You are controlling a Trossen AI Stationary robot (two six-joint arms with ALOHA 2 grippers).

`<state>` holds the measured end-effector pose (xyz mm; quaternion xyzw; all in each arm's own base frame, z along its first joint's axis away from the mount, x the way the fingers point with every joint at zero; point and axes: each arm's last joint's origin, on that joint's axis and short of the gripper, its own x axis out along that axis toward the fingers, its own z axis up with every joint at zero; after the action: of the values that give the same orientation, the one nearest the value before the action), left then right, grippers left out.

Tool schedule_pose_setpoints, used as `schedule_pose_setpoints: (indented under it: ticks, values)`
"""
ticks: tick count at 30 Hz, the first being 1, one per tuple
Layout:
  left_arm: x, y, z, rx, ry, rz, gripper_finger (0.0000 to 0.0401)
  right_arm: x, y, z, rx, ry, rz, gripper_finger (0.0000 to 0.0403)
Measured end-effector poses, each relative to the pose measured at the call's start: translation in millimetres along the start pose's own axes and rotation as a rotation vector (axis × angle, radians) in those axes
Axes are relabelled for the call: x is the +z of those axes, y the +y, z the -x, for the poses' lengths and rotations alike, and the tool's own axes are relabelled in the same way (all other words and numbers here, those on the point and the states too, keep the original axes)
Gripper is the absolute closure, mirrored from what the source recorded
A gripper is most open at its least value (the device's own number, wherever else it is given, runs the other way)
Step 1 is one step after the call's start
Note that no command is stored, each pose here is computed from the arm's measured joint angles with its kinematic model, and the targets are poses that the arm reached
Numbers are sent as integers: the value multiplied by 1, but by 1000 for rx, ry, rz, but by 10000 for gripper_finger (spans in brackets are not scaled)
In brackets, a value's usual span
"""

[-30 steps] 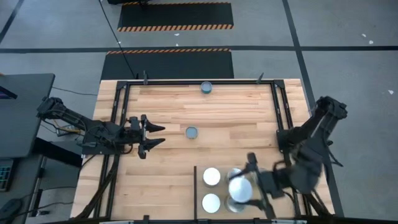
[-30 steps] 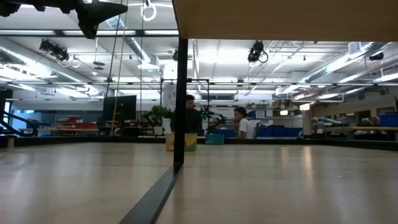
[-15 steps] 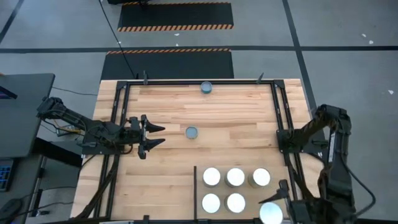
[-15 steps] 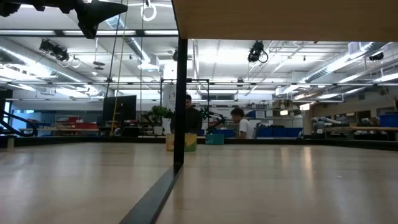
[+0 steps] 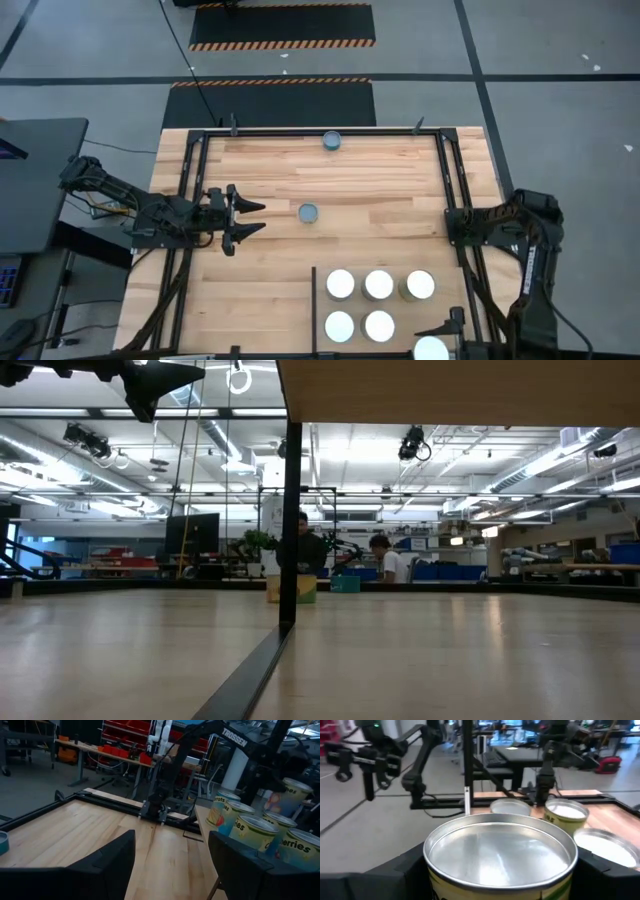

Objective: Pick and place cans onto a shelf
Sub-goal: Put the canned carrots aligned with the other canned carrots on the shelf

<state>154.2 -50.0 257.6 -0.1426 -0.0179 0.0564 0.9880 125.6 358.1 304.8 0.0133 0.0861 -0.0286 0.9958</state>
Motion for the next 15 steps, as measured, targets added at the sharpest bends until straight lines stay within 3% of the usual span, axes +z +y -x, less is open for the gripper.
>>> schedule_pose_setpoints:
  ticks: [4,15]
  values:
    - [0,0,0,0,0,0,145,-17,3,-3,-22,18,-2,85]
    - [0,0,0,0,1,0,145,-54,-25,-4,-121,63,-114,85]
